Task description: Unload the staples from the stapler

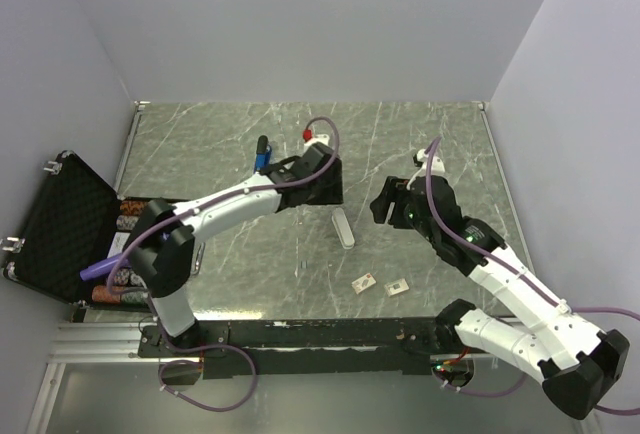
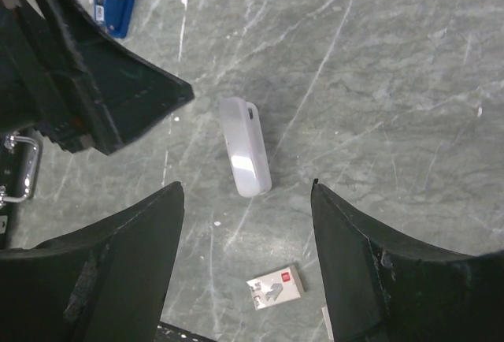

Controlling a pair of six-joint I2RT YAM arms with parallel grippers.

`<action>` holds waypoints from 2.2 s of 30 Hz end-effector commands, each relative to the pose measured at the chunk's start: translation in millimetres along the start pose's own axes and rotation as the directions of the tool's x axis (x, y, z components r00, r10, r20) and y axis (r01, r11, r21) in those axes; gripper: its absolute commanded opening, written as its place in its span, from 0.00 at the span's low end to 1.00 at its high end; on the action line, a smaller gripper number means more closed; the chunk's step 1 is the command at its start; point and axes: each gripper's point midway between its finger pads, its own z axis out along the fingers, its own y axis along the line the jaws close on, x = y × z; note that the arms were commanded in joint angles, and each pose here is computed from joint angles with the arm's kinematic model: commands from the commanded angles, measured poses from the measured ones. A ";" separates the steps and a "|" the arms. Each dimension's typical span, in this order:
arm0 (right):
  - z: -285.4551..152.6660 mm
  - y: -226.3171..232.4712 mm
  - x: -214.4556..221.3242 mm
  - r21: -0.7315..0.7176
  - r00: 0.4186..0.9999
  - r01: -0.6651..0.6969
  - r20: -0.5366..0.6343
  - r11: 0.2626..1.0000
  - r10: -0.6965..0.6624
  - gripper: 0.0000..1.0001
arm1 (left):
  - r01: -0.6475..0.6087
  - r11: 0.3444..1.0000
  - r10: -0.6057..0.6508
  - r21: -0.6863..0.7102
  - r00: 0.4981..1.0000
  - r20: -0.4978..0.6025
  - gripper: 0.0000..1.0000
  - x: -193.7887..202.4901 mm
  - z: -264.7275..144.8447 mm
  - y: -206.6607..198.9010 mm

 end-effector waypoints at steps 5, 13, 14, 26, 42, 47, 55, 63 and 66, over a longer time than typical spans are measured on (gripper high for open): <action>-0.9 -7.4 5.7 0.019 1.000 -0.011 -0.004 1.000 0.011 0.73 | 0.092 0.996 -0.093 -0.022 0.994 -0.058 0.65 22.8 12.5 -18.6; 0.9 -4.8 9.1 0.001 1.000 -0.014 -0.013 1.000 0.014 0.73 | 0.064 0.997 -0.068 -0.051 0.994 -0.086 0.99 34.7 26.6 -30.4; 1.4 -5.0 10.1 0.002 1.000 -0.014 -0.017 1.000 0.014 0.73 | 0.070 0.996 -0.074 -0.046 0.993 -0.088 0.99 35.7 27.8 -31.2; 3.8 -1.9 16.3 -0.024 0.999 -0.019 -0.030 1.000 0.019 0.73 | 0.066 0.987 -0.083 -0.149 0.990 -0.114 0.99 51.6 50.0 -15.1; 1.5 -2.6 20.2 -0.034 0.999 -0.012 -0.037 0.999 0.011 0.73 | 0.080 0.987 -0.098 -0.141 0.987 -0.128 0.80 59.6 65.6 -18.6; 2.0 -1.0 20.5 -0.041 0.999 -0.012 -0.041 0.999 0.011 0.73 | 0.070 0.989 -0.088 -0.132 0.987 -0.136 0.68 61.0 65.5 -20.3; 4.0 0.5 23.9 -0.050 0.999 -0.020 -0.052 0.999 0.017 0.73 | 0.064 0.989 -0.084 -0.133 0.985 -0.152 0.51 66.8 66.7 -17.9; 4.0 0.0 24.7 -0.050 0.998 -0.026 -0.050 0.998 0.024 0.72 | 0.043 0.992 -0.062 -0.119 0.986 -0.156 0.24 64.7 60.8 -18.7; 4.3 0.4 24.8 -0.051 0.998 -0.028 -0.051 0.998 0.025 0.72 | 0.023 0.994 -0.038 -0.103 0.988 -0.148 0.02 60.7 55.8 -18.8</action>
